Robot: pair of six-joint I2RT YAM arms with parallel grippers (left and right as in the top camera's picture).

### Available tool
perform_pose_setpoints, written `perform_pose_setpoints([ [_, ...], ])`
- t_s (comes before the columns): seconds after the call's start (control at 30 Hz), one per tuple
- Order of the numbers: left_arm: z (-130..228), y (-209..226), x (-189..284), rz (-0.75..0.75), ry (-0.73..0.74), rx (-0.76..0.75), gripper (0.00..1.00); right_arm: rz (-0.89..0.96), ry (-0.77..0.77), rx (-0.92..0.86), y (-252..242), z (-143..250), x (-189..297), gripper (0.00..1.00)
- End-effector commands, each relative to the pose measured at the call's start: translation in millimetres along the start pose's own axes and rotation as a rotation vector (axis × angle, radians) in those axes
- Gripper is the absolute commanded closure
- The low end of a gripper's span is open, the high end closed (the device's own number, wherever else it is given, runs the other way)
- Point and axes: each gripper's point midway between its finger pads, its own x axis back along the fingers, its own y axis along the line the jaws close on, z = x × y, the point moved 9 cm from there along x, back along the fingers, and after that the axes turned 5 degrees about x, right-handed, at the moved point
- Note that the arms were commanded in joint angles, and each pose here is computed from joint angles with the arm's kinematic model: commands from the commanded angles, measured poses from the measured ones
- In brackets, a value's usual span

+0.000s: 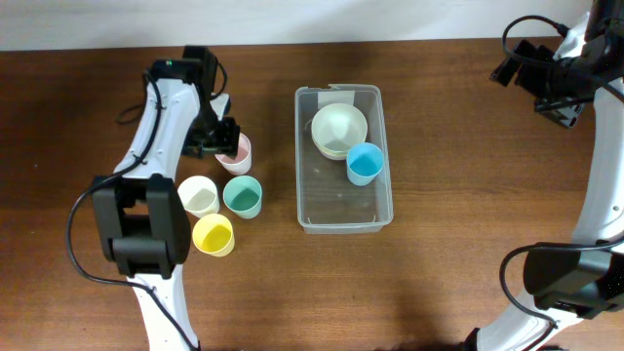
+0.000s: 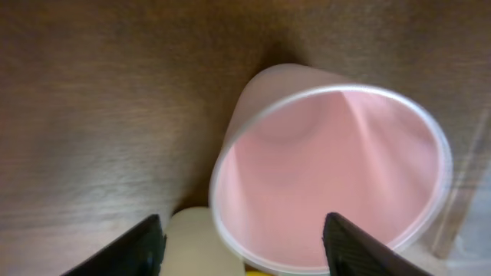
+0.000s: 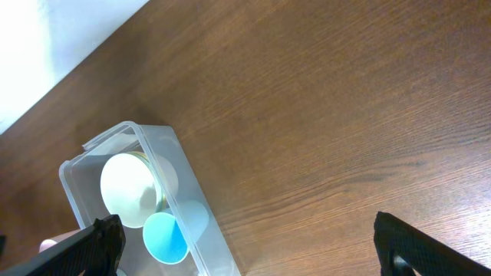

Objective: Pack container
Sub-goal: 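Move left gripper back to the pink cup and grasp it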

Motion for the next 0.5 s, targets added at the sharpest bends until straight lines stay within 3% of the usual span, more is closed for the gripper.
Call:
perform_pose_setpoints([
  [0.0, 1, 3, -20, 0.011, 0.025, -0.002, 0.44, 0.001, -0.009, -0.001, 0, -1, 2, 0.01],
  [0.1, -1, 3, -25, 0.013, 0.008, -0.001, 0.50, 0.001, -0.009, -0.001, 0, -1, 2, 0.01],
  [0.17, -3, 3, -25, 0.014, -0.001, -0.002, 0.71, 0.001, -0.009, -0.001, 0, -1, 2, 0.01],
  [0.23, -3, 3, -25, 0.014, -0.003, -0.002, 1.00, 0.001, -0.009, -0.001, 0, -1, 2, 0.01],
  [0.47, -8, 8, -7, -0.020, -0.030, 0.005, 1.00, 0.001, -0.009, -0.001, 0, -1, 2, 0.01],
])
